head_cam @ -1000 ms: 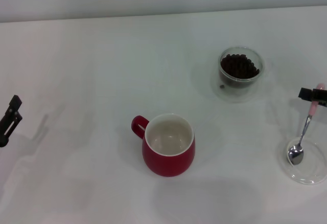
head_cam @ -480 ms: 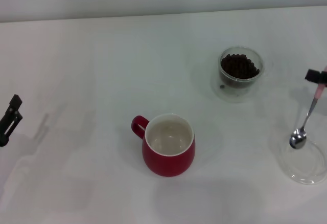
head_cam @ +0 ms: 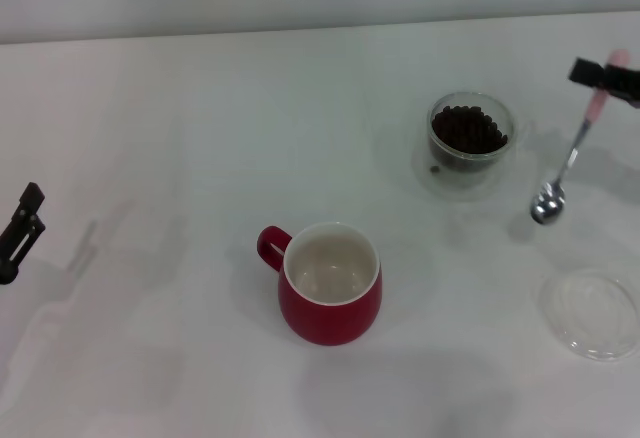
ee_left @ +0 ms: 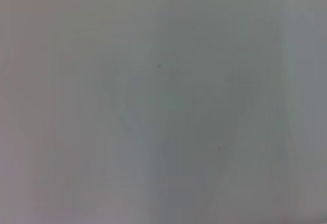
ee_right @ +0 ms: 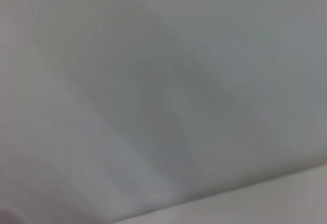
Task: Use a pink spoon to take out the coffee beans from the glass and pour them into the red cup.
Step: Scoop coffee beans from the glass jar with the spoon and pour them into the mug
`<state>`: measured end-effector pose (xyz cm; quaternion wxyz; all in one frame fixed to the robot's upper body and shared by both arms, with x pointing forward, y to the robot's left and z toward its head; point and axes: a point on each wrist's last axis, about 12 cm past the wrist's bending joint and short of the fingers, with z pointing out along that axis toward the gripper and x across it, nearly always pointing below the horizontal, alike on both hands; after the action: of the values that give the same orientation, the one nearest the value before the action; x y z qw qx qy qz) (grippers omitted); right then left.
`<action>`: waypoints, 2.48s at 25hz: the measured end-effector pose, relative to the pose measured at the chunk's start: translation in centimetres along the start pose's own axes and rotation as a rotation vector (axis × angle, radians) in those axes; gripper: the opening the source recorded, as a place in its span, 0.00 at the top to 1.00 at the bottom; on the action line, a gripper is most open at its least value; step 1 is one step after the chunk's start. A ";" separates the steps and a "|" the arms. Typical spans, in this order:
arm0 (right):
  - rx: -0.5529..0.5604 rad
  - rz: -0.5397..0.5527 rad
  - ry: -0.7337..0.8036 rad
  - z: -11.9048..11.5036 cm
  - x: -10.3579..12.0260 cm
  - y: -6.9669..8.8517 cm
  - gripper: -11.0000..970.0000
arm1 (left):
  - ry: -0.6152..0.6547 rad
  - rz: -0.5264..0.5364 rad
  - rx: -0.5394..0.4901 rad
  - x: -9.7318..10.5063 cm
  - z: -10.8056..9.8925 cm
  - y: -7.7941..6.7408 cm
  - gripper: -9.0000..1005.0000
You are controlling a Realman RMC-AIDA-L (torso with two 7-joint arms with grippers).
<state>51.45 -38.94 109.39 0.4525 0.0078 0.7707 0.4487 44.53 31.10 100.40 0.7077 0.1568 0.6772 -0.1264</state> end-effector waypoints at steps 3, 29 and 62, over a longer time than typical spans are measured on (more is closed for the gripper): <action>-0.032 -0.032 0.001 1.4 -0.6 0.5 0.84 | -0.003 0.000 0.001 0.0 0.0 0.0 0.24; 0.076 -0.279 -0.132 7.4 -2.6 0.4 0.84 | -0.020 -0.009 0.001 -0.2 0.5 -0.2 0.24; 0.186 -0.388 -0.106 9.9 -0.3 -0.8 0.84 | 0.001 -0.007 -0.026 -0.1 1.1 0.3 0.24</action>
<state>58.92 -32.79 107.17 0.5673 -0.0754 0.7710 0.2794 45.68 30.93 100.56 0.7089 0.1452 0.6796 -0.1202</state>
